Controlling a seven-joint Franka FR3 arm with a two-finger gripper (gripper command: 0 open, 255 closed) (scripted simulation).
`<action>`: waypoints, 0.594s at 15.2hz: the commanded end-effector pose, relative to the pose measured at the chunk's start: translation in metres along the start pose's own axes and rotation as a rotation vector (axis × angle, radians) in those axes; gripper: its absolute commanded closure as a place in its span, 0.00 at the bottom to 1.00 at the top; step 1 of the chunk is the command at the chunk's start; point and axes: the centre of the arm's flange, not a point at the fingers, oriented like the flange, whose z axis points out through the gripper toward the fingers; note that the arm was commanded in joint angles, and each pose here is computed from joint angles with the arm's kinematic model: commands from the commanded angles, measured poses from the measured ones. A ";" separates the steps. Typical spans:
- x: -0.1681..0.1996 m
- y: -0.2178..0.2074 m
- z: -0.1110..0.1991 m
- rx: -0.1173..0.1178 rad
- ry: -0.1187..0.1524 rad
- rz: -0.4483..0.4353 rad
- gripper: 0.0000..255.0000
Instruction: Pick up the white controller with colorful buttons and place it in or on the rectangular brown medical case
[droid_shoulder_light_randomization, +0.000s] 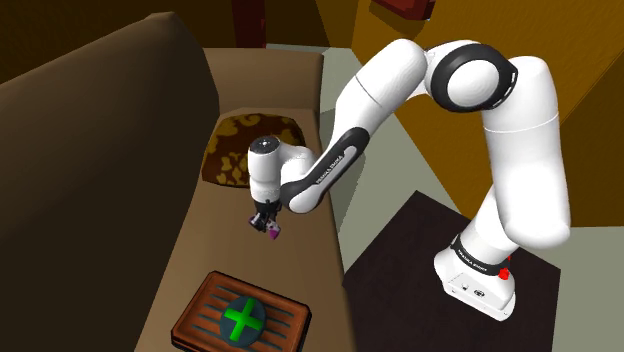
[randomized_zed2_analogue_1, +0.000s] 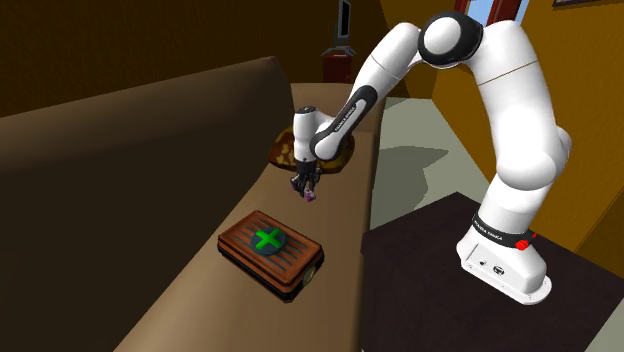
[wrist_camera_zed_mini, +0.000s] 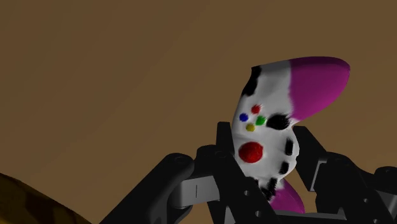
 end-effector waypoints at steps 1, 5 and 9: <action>-0.001 0.000 -0.011 0.000 0.000 0.000 1.00; 0.001 0.001 -0.032 0.000 0.000 0.000 1.00; 0.002 0.002 -0.053 0.000 0.000 0.000 1.00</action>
